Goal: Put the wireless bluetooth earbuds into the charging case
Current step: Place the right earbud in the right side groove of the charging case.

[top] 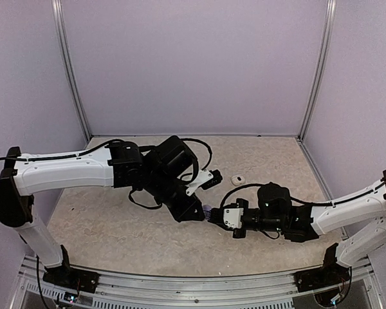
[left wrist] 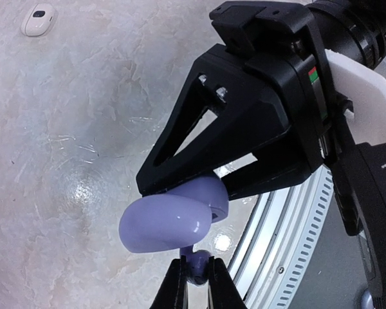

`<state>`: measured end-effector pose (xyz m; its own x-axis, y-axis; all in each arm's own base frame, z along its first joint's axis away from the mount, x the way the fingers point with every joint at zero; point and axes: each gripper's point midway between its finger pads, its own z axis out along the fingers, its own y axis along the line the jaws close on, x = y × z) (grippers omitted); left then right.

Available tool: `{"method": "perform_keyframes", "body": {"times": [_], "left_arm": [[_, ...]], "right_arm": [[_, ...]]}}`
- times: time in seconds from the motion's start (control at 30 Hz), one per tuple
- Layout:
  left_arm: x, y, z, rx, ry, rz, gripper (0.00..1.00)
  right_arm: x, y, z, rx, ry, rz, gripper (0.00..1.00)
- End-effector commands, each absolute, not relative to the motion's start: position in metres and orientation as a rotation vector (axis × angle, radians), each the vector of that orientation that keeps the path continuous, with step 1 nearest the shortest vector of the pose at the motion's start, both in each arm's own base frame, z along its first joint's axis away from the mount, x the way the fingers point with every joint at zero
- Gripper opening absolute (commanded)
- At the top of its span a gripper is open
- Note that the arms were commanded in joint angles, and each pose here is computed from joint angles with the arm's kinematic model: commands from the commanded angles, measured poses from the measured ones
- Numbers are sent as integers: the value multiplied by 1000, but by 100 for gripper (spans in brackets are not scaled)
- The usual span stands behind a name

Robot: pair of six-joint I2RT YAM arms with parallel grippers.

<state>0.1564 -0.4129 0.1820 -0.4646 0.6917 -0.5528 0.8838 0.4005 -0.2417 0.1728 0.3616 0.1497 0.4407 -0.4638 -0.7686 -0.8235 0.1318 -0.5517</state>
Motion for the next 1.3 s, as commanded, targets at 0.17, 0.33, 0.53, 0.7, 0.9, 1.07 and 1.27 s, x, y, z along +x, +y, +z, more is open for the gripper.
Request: {"method": "perform_keyframes", "body": {"times": [0.17,0.33,0.53,0.7,0.9,1.07,1.27], "left_arm": [[152,-420,187,1388,2288,-744,10],[151,-418,182,1400,2313,-727,10],[149,-417,176,1419,2332,-710,9],[150,-415,175,1420,2342,-695,9],[151,-415,177,1416,2341,-691,9],[151,-416,177,1422,2348,-696,9],[153,-417,180,1415,2340,-704,8]], "right_arm": [[172,372,160,-1501,1152,358,0],[173,372,162,-1495,1149,344,0],[174,371,162,-1493,1152,337,0],[173,371,160,-1502,1148,326,0],[172,373,150,-1537,1152,295,0],[168,375,145,-1563,1144,289,0],[168,375,144,-1564,1147,291,0]]}}
